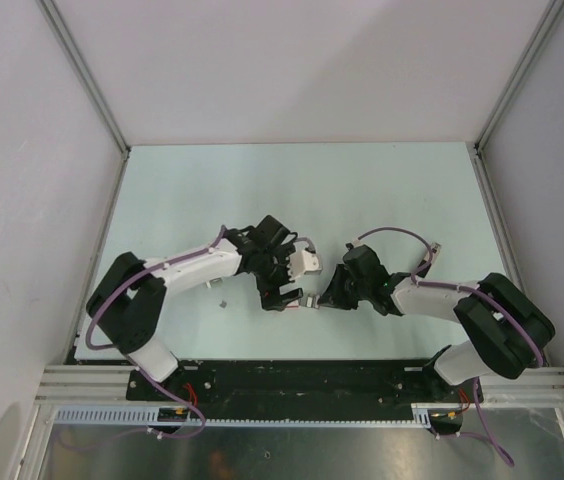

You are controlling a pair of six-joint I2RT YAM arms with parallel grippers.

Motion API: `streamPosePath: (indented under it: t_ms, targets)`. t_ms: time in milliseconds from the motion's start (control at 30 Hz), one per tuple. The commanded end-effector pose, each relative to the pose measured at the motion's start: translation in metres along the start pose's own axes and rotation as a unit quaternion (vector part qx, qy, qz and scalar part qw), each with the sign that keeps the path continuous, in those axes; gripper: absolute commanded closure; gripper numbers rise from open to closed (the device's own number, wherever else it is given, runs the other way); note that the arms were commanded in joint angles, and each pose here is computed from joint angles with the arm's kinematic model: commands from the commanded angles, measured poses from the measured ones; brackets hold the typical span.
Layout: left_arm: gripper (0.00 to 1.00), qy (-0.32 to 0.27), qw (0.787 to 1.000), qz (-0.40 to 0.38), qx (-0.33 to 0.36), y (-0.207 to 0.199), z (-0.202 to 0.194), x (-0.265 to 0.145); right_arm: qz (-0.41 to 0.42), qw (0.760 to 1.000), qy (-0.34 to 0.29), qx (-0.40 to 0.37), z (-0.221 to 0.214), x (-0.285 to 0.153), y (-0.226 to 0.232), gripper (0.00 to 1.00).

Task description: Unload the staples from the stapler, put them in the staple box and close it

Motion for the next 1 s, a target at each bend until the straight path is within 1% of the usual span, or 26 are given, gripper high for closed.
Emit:
streamPosePath:
  t_ms: [0, 400, 733, 967]
  targets:
    - [0.00, 0.014, 0.999, -0.037, 0.018, -0.001, -0.005, 0.016, 0.021, 0.999, -0.023, -0.005, 0.010, -0.007, 0.018, 0.90]
    - [0.01, 0.051, 0.996, -0.038, 0.069, 0.004, -0.009, 0.035, 0.033, 0.999, -0.023, -0.002, 0.010, -0.009, 0.022, 0.89]
    - [0.16, 0.060, 0.988, -0.037, 0.141, -0.006, -0.014, 0.040, 0.024, 1.000, -0.014, -0.003, 0.006, -0.002, 0.018, 0.89]
    - [0.26, 0.063, 0.986, -0.031, 0.150, -0.009, -0.019, 0.043, 0.015, 1.000, -0.015, -0.004, 0.005, -0.003, 0.016, 0.90]
Point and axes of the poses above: each gripper's point midway between its finger pads, its own x axis out along the fingers, its own y axis along the line the jaws close on, z = x × y, the point moved 7 cm from there along -x, back along the fingers
